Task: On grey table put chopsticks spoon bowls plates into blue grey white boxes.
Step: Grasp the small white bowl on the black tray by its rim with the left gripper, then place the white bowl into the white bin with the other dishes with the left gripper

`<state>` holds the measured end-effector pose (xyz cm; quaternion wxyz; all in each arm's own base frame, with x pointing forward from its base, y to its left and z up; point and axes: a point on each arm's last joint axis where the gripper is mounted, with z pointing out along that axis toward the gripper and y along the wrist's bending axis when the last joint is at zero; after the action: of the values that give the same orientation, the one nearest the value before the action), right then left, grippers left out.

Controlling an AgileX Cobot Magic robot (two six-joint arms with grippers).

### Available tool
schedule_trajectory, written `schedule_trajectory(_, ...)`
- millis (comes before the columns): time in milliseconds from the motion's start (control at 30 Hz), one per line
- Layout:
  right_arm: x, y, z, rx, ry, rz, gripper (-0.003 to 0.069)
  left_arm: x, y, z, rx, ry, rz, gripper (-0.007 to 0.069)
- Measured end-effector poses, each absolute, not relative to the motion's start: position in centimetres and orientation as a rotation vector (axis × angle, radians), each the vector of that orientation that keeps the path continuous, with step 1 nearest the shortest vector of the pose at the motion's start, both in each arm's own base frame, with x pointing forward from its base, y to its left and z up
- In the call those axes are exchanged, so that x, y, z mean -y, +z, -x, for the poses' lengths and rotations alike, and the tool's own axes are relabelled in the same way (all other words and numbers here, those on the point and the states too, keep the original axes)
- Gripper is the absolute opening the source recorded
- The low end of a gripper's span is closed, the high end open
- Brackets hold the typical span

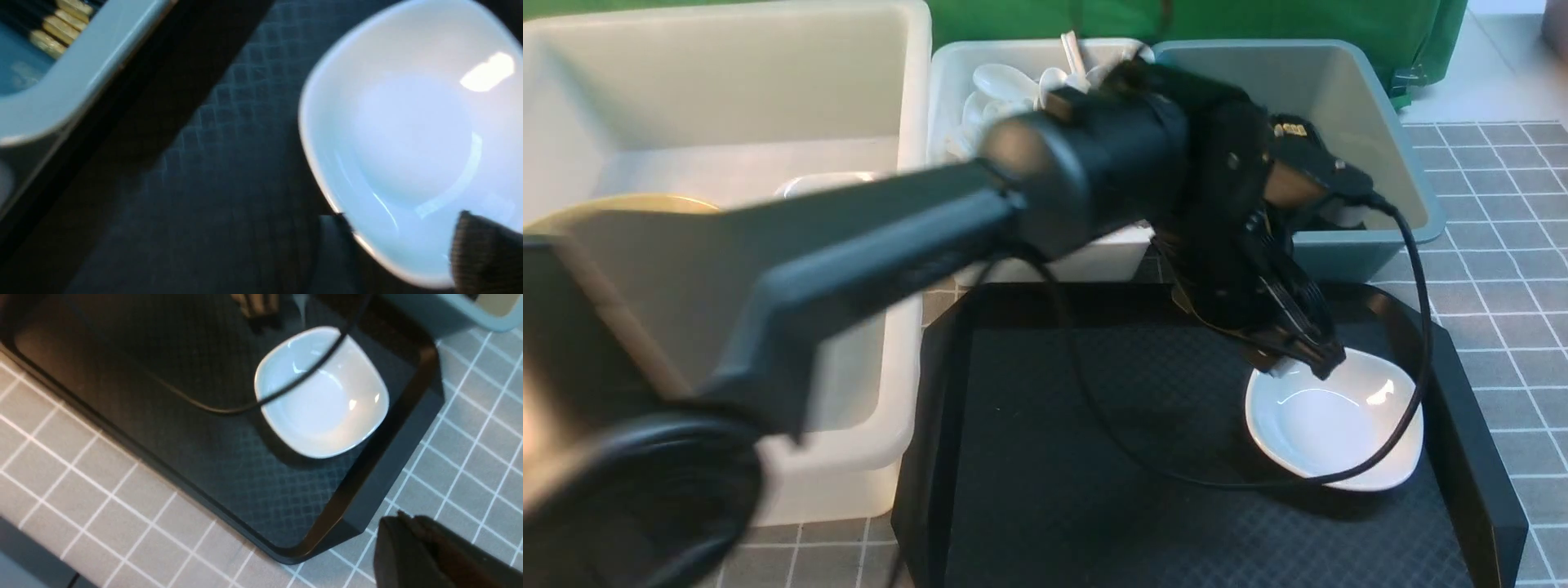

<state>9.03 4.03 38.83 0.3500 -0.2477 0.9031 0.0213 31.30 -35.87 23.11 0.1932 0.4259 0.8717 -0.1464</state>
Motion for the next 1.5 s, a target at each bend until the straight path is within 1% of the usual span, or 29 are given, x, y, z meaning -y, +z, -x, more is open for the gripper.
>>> schedule_trajectory(33,-3.9,38.9,-8.8,-2.331,0.058,0.638,0.0045,36.1,22.9,-31.5,-2.444,-0.41,-1.195,0.0401)
schedule_trajectory(67,-3.6,39.1,-8.3,-2.312,0.066,0.63,0.0045,36.7,21.7,-32.1,-2.453,-0.409,-1.189,0.0459)
schedule_trajectory(100,-3.6,39.1,-8.3,-2.31,0.066,0.629,0.0045,36.8,21.6,-32.2,-2.451,-0.41,-1.187,0.0469)
schedule_trajectory(167,-3.3,39.3,-7.9,-2.299,0.075,0.615,0.0045,37.6,20.0,-33.0,-2.449,-0.413,-1.171,0.051)
schedule_trajectory(300,-3.2,39.3,-7.8,-2.296,0.078,0.609,0.0045,38.4,18.1,-33.7,-2.455,-0.421,-1.131,0.0521)
schedule_trajectory(367,-3.2,39.3,-7.8,-2.297,0.079,0.606,0.0045,38.6,17.0,-34.0,-2.481,-0.421,-1.108,0.0499)
schedule_trajectory(433,-3.2,39.3,-7.8,-2.297,0.079,0.606,0.0045,38.8,16.9,-34.1,-2.478,-0.421,-1.104,0.0442)
schedule_trajectory(467,-3.2,39.3,-7.8,-2.296,0.078,0.61,0.0045,38.8,16.8,-34.1,-2.479,-0.422,-1.104,0.0396)
schedule_trajectory(500,-3.2,39.3,-7.8,-2.294,0.074,0.618,0.0045,38.8,16.7,-34.1,-2.483,-0.424,-1.101,0.0325)
schedule_trajectory(533,-3.2,39.3,-7.8,-2.294,0.074,0.619,0.0045,38.8,16.8,-34.1,-2.484,-0.426,-1.099,0.0298)
schedule_trajectory(567,-3.2,39.3,-7.8,-2.292,0.07,0.627,0.0045,38.8,16.8,-34.1,-2.488,-0.434,-1.096,0.0209)
schedule_trajectory(600,-3.2,39.3,-7.8,-2.291,0.069,0.63,0.0045,38.9,17.1,-34.0,-2.492,-0.448,-1.082,0.0144)
schedule_trajectory(633,-3.2,39.3,-7.8,-2.29,0.068,0.632,0.0045,38.9,17.6,-34.1,-2.491,-0.464,-1.07,0.0108)
schedule_trajectory(700,-3.3,39.2,-7.9,-2.296,0.066,0.636,0.0045,38.7,19.5,-34.0,-2.48,-0.468,-1.078,0.0051)
schedule_trajectory(733,-3.4,39.2,-8.0,-2.302,0.068,0.638,0.0045,38.4,20.3,-33.9,-2.476,-0.456,-1.095,0.0038)
schedule_trajectory(767,-3.5,39.2,-8.1,-2.304,0.067,0.639,0.0045,38.3,20.5,-34.0,-2.471,-0.445,-1.104,0.0031)
schedule_trajectory(800,-3.9,39.0,-8.6,-2.324,0.067,0.655,0.0045,37.5,22.5,-34.0,-2.45,-0.411,-1.131,0.001)
schedule_trajectory(867,-4.3,38.7,-9.0,-2.342,0.069,0.681,0.0045,36.3,24.3,-34.2,-2.438,-0.367,-1.154,0.0005)
schedule_trajectory(900,-5.1,38.3,-9.9,-2.376,0.079,0.722,0.0045,34.1,27.7,-34.5,-2.398,-0.331,-1.147,0.0002)
schedule_trajectory(967,-6.2,37.8,-10.9,-2.4,0.114,0.781,0.0045,31.2,31.8,-34.7,-2.355,-0.307,-1.107,0.0001)
schedule_trajectory(1000,-6.3,37.7,-11.0,-2.405,0.112,0.783,0.0045,30.8,32.3,-34.7,-2.353,-0.301,-1.104,0.0001)
schedule_trajectory(1033,-7.2,37.5,-11.9,-2.402,0.148,0.828,0.0045,27.7,36.0,-34.6,-2.313,-0.283,-1.04,0.0001)
schedule_trajectory(1067,-7.9,37.4,-12.5,-2.396,0.18,0.854,0.0045,25.6,38.2,-34.5,-2.292,-0.272,-0.994,0.0001)
schedule_trajectory(1133,-9.2,37.6,-13.5,-2.37,0.254,0.892,0.0045,21.6,41.5,-34.2,-2.274,-0.244,-0.899,0.0001)
schedule_trajectory(1233,-11.1,38.1,-15.3,-2.322,0.35,0.947,0.0045,15.0,44.7,-33.8,-2.286,-0.172,-0.742,0.0001)
schedule_trajectory(1300,-12.0,38.4,-16.1,-2.301,0.376,0.973,0.0045,12.1,45.2,-33.8,-2.31,-0.134,-0.663,0.0001)
schedule_trajectory(1367,-13.4,38.7,-17.2,-2.276,0.398,1.014,0.0045,7.4,44.8,-34.1,-2.366,-0.073,-0.531,0.0001)
schedule_trajectory(1433,-14.7,39.0,-17.7,-2.246,0.413,1.056,0.0045,4.8,43.7,-34.3,-2.412,-0.06,-0.455,0.0001)
schedule_trajectory(1500,-16.1,39.0,-18.2,-2.219,0.423,1.106,0.0045,1.6,41.8,-35.0,-2.439,-0.094,-0.337,0.0001)
